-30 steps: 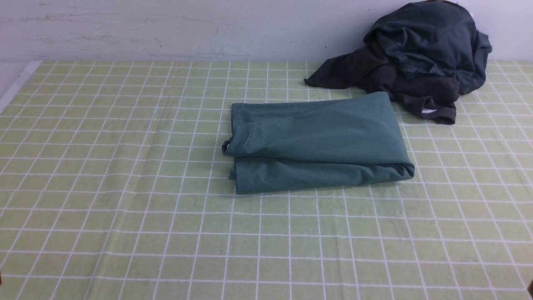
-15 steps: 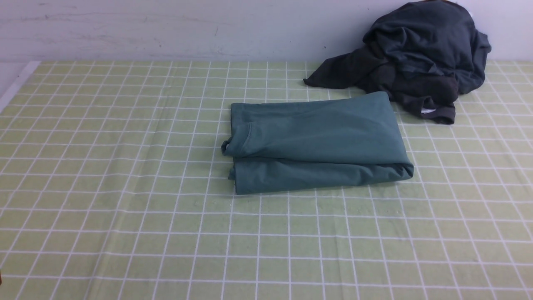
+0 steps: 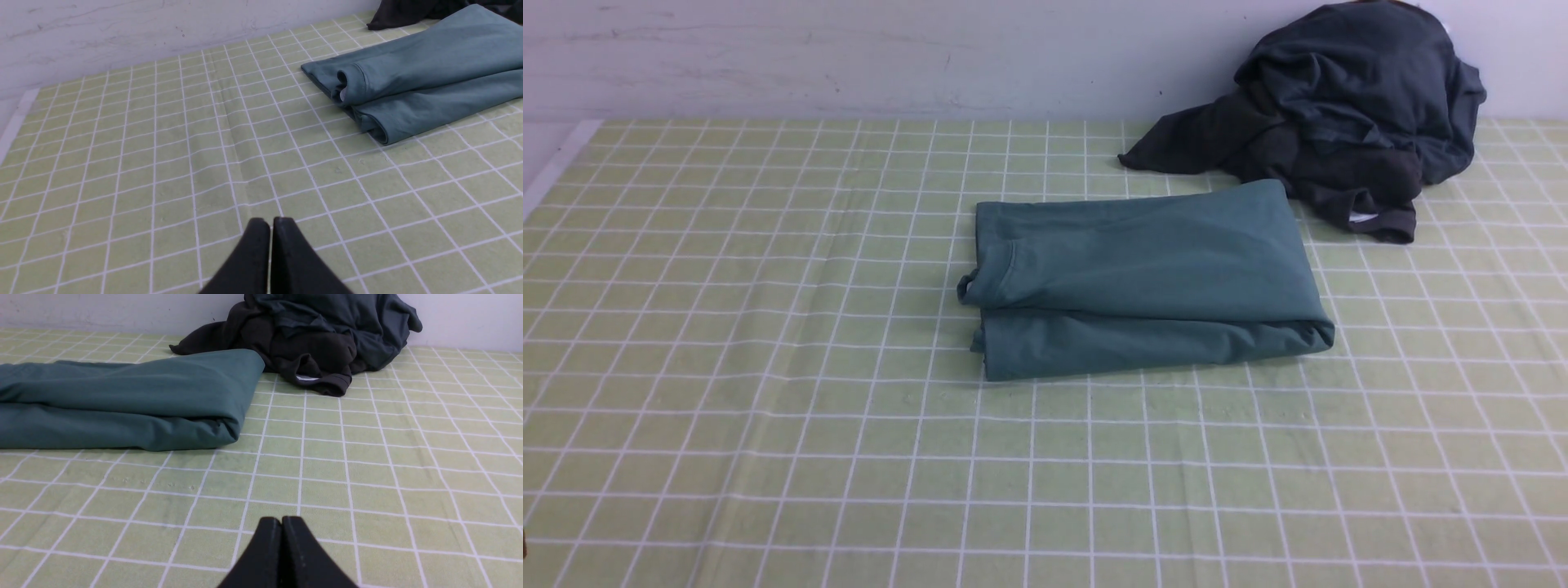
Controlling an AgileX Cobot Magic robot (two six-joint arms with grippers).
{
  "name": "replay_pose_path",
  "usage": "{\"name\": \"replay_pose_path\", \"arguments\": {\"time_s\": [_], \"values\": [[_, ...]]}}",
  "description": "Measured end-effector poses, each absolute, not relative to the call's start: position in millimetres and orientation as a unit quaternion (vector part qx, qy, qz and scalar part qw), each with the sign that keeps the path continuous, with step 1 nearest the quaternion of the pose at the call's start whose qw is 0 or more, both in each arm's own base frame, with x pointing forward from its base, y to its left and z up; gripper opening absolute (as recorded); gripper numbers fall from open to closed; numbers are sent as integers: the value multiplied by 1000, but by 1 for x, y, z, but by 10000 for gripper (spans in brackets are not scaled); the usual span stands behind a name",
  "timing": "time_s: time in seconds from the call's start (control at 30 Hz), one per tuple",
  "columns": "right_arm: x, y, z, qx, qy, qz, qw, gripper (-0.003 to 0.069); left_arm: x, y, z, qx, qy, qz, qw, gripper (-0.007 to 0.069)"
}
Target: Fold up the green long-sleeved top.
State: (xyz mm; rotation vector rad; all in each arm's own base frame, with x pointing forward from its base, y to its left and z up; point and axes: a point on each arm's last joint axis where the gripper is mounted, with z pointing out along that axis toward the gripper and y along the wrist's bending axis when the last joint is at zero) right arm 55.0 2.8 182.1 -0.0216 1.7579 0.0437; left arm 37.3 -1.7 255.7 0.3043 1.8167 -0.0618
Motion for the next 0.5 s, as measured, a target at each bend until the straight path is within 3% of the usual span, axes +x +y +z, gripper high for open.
{"name": "replay_pose_path", "arguments": {"time_s": [0.17, 0.3, 0.5], "values": [[55, 3, 182, -9, 770, 19, 637, -14, 41, -3, 235, 132, 793, -23, 595, -2], [55, 3, 182, -10, 770, 19, 637, -14, 45, 0, 205, 97, 805, 13, 586, -2], [55, 3, 182, -10, 770, 19, 637, -14, 51, 2, 190, 43, 790, 27, 611, -2]]}}
